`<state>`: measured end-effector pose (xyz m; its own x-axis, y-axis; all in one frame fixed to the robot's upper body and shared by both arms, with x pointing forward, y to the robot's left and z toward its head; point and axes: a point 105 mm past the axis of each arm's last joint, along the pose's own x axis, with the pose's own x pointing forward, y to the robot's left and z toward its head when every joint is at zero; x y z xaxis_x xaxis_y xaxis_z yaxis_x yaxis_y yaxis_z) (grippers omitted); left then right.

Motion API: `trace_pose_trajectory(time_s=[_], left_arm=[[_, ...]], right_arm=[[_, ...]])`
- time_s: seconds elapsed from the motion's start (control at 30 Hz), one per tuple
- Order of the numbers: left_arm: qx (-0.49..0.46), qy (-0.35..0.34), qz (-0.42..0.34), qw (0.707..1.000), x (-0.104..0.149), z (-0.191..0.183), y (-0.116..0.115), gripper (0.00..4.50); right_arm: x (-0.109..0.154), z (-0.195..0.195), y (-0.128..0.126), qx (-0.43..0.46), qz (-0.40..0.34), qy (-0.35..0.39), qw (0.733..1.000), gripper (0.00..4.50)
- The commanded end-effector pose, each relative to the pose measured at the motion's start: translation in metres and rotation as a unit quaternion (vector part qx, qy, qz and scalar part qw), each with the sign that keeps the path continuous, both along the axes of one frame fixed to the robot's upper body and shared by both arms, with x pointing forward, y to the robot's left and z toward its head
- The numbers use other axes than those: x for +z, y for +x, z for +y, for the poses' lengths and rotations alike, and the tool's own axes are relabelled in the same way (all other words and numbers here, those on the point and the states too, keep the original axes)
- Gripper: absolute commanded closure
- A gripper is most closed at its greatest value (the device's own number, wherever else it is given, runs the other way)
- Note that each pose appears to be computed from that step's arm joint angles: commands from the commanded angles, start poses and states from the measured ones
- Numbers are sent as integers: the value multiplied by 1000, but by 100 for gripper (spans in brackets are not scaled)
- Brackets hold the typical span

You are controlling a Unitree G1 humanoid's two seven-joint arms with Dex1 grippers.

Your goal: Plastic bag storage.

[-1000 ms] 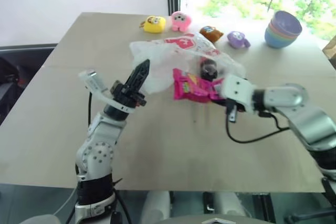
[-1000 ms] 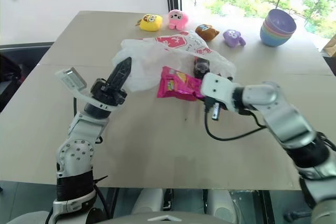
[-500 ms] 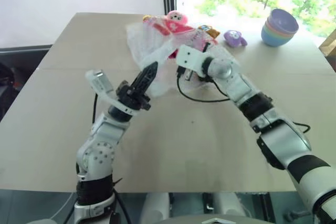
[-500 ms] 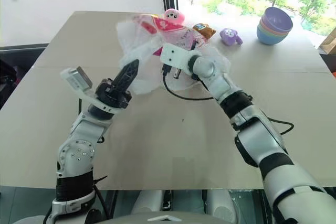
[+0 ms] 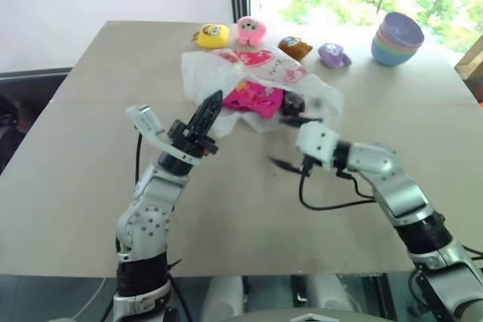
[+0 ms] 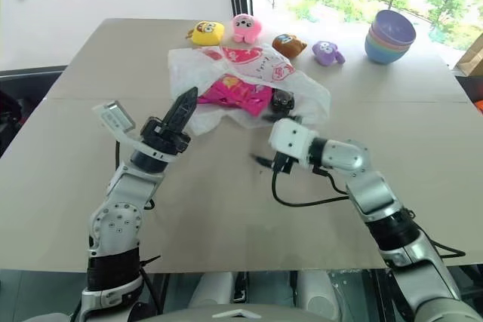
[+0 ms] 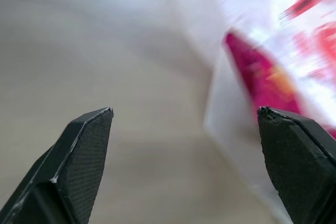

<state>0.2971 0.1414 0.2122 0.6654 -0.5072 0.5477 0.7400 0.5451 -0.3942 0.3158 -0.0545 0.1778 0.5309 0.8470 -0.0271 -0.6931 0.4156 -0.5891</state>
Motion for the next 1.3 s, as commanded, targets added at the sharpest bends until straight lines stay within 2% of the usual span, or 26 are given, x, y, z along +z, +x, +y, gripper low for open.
trace_pose_trajectory(time_s=[0.03,0.1,0.17,0.23,0.37,0.53,0.63,0.7,0.73,0.77,0.8,0.87,0.9,1.0,1.13,1.2,1.3], left_arm=[[2,4,-22,1000,8,0,-6,450],[0,4,-21,1000,8,-1,-5,450],[-2,4,-20,1000,8,-2,-5,450],[-3,6,-20,1000,8,-3,-4,450],[-1,9,-22,1000,9,-3,-3,450],[2,11,-21,1000,9,-1,-2,450],[5,9,-20,1000,10,0,-2,450],[11,10,-17,1000,10,2,0,450],[17,9,-14,1000,10,4,1,450],[22,8,-12,1000,10,6,3,450],[29,9,-8,999,10,8,6,450],[42,15,-2,999,9,11,10,450],[48,21,3,999,9,13,14,450],[88,43,39,994,8,21,35,450],[172,82,78,979,18,38,69,450],[185,86,67,977,40,43,84,450],[181,99,8,978,92,46,101,450]], right_arm=[[29,-42,21,-134,-60,46,988,2],[28,-65,37,-206,-58,62,975,2],[21,-85,52,-265,-20,91,960,2],[7,-95,62,-299,63,151,940,2],[-20,-89,65,-293,210,206,910,2],[-27,-90,72,-304,274,276,870,2],[-18,-86,72,-279,291,324,856,82],[-13,-84,70,-262,290,329,859,179],[-11,-83,68,-254,292,331,861,213],[-10,-82,67,-245,296,331,862,276],[-9,-80,64,-236,299,331,863,318],[-7,-78,60,-221,306,334,864,430],[-5,-77,58,-212,311,339,862,447],[19,-68,51,-155,317,366,861,447],[76,-70,54,-85,295,436,846,447],[119,-83,66,-68,266,492,826,447],[181,-102,78,-41,216,549,807,447]])
